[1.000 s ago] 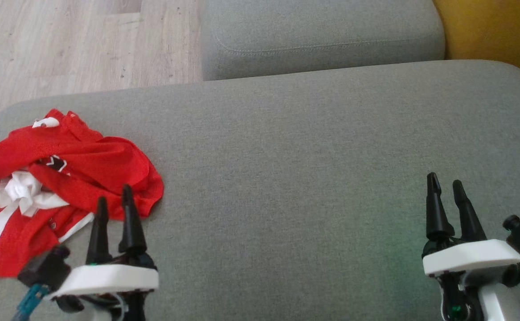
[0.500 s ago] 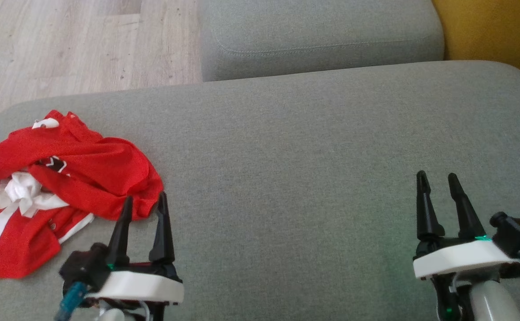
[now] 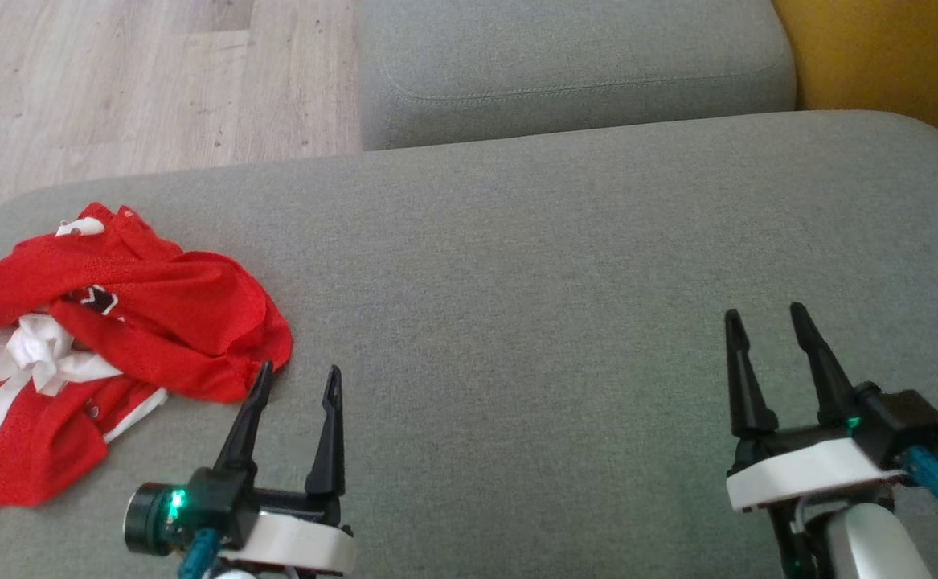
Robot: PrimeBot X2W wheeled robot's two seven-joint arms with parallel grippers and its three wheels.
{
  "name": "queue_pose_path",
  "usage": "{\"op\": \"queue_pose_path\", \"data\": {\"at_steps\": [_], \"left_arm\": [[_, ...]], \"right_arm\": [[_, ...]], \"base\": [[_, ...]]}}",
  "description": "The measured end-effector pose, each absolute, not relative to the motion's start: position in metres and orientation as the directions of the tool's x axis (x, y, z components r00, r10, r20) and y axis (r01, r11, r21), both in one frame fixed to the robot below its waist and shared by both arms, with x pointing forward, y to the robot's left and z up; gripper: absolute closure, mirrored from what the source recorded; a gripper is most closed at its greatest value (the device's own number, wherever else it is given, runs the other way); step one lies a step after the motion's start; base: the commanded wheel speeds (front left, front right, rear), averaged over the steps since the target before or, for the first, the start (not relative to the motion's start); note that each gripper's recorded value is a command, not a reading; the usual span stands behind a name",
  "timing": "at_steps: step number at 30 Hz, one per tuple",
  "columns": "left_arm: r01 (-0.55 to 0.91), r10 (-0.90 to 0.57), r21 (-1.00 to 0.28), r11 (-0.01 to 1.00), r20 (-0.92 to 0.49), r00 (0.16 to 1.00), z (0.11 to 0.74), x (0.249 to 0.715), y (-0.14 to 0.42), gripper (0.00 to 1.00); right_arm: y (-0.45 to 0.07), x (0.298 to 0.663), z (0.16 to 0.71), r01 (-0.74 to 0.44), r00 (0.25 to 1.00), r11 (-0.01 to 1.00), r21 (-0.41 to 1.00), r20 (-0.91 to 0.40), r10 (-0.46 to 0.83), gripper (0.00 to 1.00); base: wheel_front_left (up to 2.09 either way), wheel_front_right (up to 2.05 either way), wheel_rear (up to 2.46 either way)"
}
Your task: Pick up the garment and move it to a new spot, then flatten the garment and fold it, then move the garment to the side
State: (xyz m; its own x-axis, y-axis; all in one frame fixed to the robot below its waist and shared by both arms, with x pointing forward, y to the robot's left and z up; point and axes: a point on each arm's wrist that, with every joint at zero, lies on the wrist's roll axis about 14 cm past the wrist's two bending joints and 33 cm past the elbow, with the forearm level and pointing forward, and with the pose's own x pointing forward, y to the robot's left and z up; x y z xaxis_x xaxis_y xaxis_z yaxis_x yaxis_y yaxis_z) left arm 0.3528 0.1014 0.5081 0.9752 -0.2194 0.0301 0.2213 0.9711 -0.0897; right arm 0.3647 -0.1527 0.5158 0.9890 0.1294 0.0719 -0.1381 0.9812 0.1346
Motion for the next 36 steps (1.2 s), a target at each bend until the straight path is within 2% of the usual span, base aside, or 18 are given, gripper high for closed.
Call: {"op": "queue_pose_path", "data": {"at_steps": [7,15,26,28,36], "left_arm": [[0.236,-0.233,-0.052,0.970,0.063,0.971,0.514,0.350,0.094,0.00],[0.255,-0.246,-0.055,0.965,0.134,0.960,0.533,0.350,0.089,0.00],[0.245,-0.221,-0.139,0.959,0.170,0.960,0.536,0.348,0.100,0.00],[0.251,-0.225,-0.173,0.952,0.157,0.962,0.531,0.348,0.103,0.00],[0.263,-0.247,-0.212,0.941,0.101,0.964,0.511,0.344,0.101,0.00]], "right_arm": [[-0.144,0.363,0.519,-0.170,0.982,0.985,0.018,0.089,0.168,0.00],[-0.134,0.361,0.523,-0.200,0.974,0.980,-0.023,0.107,0.201,0.00],[-0.136,0.356,0.519,-0.190,0.976,0.979,0.068,0.118,0.182,0.00],[-0.139,0.356,0.515,-0.178,0.980,0.976,0.125,0.111,0.164,0.00],[-0.140,0.354,0.502,-0.166,0.985,0.971,0.173,0.073,0.155,0.00]], "base": [[0.00,0.00,0.00],[0.00,0.00,0.00],[0.00,0.00,0.00],[0.00,0.00,0.00],[0.00,0.00,0.00]]}}
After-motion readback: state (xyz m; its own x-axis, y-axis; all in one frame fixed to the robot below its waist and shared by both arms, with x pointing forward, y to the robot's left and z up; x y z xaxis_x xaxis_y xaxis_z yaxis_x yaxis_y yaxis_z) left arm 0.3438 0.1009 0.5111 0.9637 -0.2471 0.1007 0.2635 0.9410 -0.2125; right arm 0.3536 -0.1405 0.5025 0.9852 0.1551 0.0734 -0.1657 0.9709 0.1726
